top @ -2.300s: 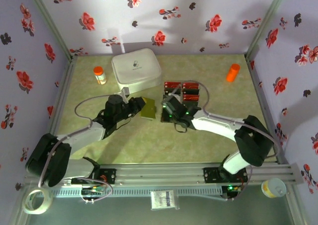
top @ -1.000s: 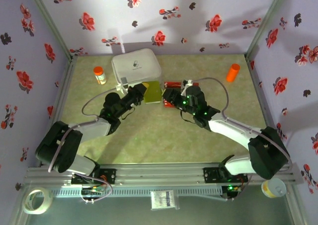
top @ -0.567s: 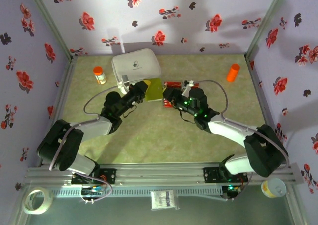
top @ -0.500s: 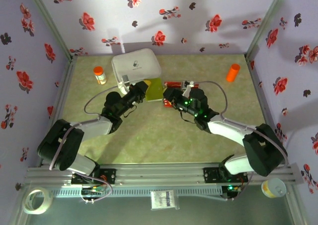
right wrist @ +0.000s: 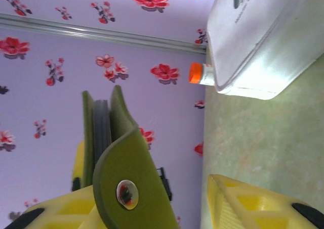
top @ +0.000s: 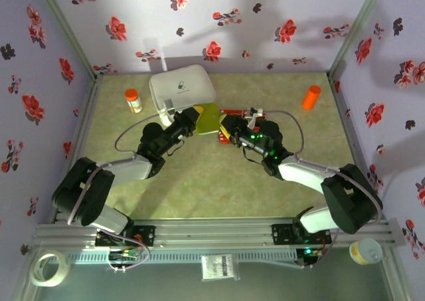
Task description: Put the credit cards into the card holder
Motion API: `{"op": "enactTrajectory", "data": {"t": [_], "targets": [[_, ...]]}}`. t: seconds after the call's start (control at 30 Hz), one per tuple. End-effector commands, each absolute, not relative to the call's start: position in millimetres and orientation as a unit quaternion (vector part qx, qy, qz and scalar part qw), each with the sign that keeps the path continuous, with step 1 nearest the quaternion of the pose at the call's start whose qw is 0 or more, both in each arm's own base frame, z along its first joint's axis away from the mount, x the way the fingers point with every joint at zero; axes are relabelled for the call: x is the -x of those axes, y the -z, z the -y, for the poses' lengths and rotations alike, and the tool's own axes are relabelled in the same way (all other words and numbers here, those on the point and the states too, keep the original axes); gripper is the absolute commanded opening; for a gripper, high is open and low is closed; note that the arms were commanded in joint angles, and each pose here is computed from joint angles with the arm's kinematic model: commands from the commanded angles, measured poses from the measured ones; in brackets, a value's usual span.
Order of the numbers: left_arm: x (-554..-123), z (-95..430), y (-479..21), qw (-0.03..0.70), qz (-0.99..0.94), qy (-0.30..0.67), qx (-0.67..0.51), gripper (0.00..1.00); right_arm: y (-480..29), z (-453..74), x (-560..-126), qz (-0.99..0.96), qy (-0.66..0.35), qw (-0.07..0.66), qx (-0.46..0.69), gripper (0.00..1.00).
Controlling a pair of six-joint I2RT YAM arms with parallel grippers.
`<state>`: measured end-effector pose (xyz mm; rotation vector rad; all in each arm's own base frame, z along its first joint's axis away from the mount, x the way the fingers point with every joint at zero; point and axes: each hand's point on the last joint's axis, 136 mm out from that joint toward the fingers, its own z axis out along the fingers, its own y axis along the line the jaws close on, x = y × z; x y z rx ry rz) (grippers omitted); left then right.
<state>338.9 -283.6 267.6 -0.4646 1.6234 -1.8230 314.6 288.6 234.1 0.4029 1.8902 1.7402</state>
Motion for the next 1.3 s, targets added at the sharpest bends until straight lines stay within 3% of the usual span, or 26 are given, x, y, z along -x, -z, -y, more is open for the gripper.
{"op": "enactTrajectory", "data": {"t": [0.0,0.77,1.07,1.27], "targets": [[-336,289,-292,0.328,-0.589,0.721,0.161,0.0,-253,-288,-310,-0.669,-0.68,0.265,-0.14,0.46],[-340,292,-287,0.326,-0.592,0.718,0.165,0.0,-258,-278,-307,-0.669,-0.678,0.268,-0.145,0.4],[-340,293,-289,0.326,-0.591,0.72,0.164,0.0,-251,-278,-308,-0.671,-0.676,0.266,-0.151,0.32],[-340,294,-287,0.325,-0.593,0.718,0.164,0.0,-247,-279,-308,-0.667,-0.681,0.26,-0.153,0.31]]}}
